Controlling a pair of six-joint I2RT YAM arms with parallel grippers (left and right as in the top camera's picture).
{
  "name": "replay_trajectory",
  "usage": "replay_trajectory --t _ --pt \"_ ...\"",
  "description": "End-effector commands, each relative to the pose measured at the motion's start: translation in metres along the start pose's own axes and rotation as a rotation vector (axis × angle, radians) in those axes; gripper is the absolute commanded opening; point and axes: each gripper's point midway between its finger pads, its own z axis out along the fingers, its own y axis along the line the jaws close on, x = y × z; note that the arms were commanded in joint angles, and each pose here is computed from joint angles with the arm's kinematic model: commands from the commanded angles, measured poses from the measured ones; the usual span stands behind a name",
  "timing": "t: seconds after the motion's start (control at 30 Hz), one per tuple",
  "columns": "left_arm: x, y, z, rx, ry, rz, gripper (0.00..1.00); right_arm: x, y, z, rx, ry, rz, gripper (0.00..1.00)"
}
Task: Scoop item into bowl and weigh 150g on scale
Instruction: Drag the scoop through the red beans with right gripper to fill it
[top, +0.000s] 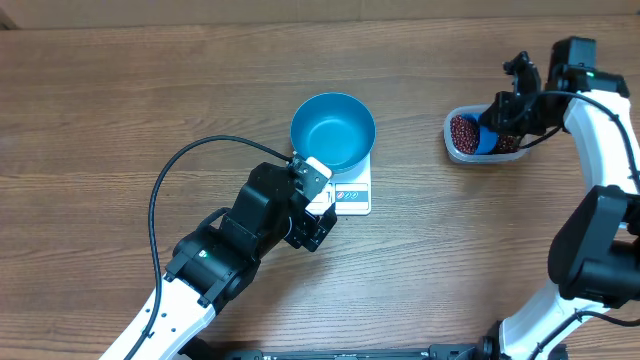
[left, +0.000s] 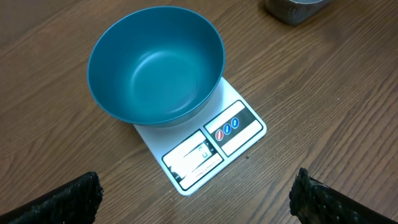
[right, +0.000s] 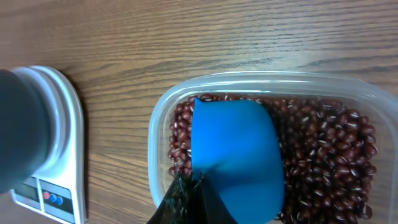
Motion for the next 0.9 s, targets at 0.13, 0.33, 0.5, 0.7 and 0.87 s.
replay_trajectory --t 0.13,0.33,0.5,0.7,0.87 --pt "0.002 0.001 0.002 -0.005 0.006 -0.006 1.0 0.006 0.003 -0.005 -0.124 -0.001 0.096 0.04" --pt "0.002 0.001 0.002 -0.005 0.006 -0.006 1.0 0.003 0.005 -0.005 -0.161 -0.01 0.127 0.04" --pt "0.002 0.001 0.002 -0.005 0.006 -0.006 1.0 0.0 0.0 -0.011 -0.185 -0.031 0.178 0.04" --pt "0.002 0.001 0.002 -0.005 0.006 -0.006 1.0 0.002 -0.014 -0.012 -0.181 -0.035 0.238 0.04" --pt "0.002 0.001 0.002 -0.005 0.006 -0.006 0.99 0.01 -0.025 0.009 -0.196 0.013 0.276 0.04"
